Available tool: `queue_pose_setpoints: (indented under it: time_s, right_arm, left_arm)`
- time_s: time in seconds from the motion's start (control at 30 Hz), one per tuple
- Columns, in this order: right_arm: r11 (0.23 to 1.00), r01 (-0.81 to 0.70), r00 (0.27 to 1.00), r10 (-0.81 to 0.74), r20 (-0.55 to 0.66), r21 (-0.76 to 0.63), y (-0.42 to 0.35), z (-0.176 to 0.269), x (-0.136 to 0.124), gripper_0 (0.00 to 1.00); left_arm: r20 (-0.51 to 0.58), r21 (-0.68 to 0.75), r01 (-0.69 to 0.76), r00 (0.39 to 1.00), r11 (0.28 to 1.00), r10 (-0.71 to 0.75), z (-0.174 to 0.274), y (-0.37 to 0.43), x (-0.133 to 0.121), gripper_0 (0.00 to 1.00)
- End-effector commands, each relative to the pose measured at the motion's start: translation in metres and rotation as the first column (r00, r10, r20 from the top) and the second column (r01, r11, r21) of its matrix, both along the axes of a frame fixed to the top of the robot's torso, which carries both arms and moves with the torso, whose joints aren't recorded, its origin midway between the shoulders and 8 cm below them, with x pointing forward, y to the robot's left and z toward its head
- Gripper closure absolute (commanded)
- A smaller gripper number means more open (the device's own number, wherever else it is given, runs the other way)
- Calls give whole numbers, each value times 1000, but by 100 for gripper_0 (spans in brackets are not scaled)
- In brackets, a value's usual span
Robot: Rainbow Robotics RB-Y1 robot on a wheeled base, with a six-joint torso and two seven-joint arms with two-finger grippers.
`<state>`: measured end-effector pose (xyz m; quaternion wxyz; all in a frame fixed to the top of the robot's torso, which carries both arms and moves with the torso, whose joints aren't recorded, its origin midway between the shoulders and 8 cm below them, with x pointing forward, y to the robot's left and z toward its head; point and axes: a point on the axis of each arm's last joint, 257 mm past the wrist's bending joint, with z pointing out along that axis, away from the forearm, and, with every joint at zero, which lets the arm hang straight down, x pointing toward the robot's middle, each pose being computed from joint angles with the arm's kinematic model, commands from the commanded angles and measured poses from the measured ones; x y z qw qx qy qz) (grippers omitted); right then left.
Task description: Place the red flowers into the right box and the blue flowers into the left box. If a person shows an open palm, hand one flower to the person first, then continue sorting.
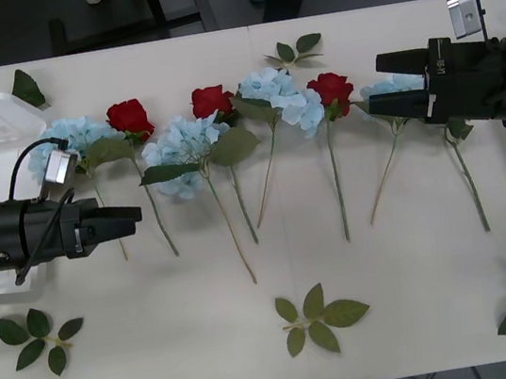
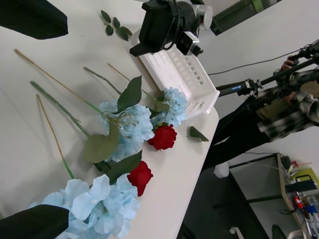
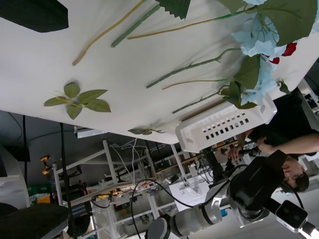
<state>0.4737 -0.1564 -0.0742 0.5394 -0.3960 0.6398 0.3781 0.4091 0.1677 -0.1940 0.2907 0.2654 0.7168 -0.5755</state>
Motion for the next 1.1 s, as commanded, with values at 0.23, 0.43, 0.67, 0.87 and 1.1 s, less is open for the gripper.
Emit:
queue_pose_setpoints:
  time_s: [0.23,0.43,0.67,0.87,1.1]
  right_arm:
    - [999,13,1000,-14,-16,-34,-11,-13,-2,3]
    - [997,56,998,-54,30,-58,-28,6,9,3]
    - [945,276,958,-284,-22,-175,-91,6,48,3]
    - [841,430,838,-507,-202,-328,-146,-46,62,3]
    - [717,502,635,-685,-357,-484,-192,-101,47,3]
  left_arm:
    - [-88,16,-18,996,1000,19,-26,12,-15,0]
    - [-25,134,18,1000,991,-14,-2,38,-9,0]
    - [118,368,-25,993,930,-20,37,66,13,0]
    - [170,557,-99,985,825,3,52,55,40,0]
    - [95,752,-268,948,603,303,35,60,91,0]
